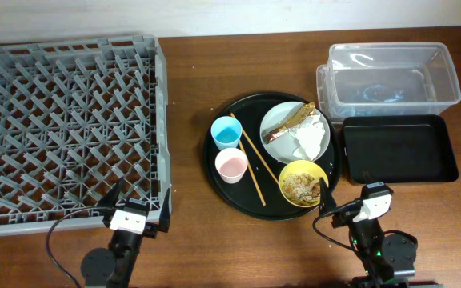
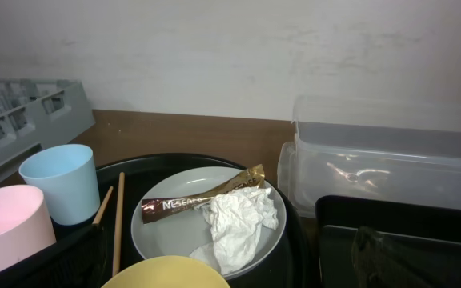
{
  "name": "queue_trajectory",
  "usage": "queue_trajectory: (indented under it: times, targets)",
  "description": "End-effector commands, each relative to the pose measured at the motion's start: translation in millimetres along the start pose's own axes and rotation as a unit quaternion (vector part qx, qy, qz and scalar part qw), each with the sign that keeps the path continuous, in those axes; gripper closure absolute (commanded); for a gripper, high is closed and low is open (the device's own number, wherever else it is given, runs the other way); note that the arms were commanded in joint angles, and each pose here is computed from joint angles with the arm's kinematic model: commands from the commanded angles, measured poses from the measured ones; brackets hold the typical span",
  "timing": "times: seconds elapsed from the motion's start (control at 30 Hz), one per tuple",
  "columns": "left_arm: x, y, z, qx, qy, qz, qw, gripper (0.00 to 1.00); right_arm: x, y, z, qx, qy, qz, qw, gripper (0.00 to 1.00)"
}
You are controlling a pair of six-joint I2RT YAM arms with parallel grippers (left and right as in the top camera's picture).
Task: Sort waste into correct bins and load items into the dishwasher rack
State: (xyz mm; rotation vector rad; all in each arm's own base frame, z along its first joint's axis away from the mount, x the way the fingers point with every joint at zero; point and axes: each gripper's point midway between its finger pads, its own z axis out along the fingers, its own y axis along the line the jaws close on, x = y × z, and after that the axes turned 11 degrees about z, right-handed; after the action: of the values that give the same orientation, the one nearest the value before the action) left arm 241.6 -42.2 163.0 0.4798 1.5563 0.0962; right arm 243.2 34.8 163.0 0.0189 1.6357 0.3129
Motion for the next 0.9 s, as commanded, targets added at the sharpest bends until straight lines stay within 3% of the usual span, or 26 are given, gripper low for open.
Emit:
queue_trajectory:
  times: [0.0, 0.87]
  targets:
    - [2.0, -1.9, 0.2, 0.005, 0.001, -0.005, 1.0, 0.01, 3.4, 2.9, 0.2, -0.008, 0.003, -0.003, 1.0, 0.02]
    - [2.6, -0.1, 0.2, -0.001, 0.003, -0.005, 1.0, 0.01, 3.1, 0.9, 0.2, -0.003, 0.003, -0.003, 1.0, 0.01]
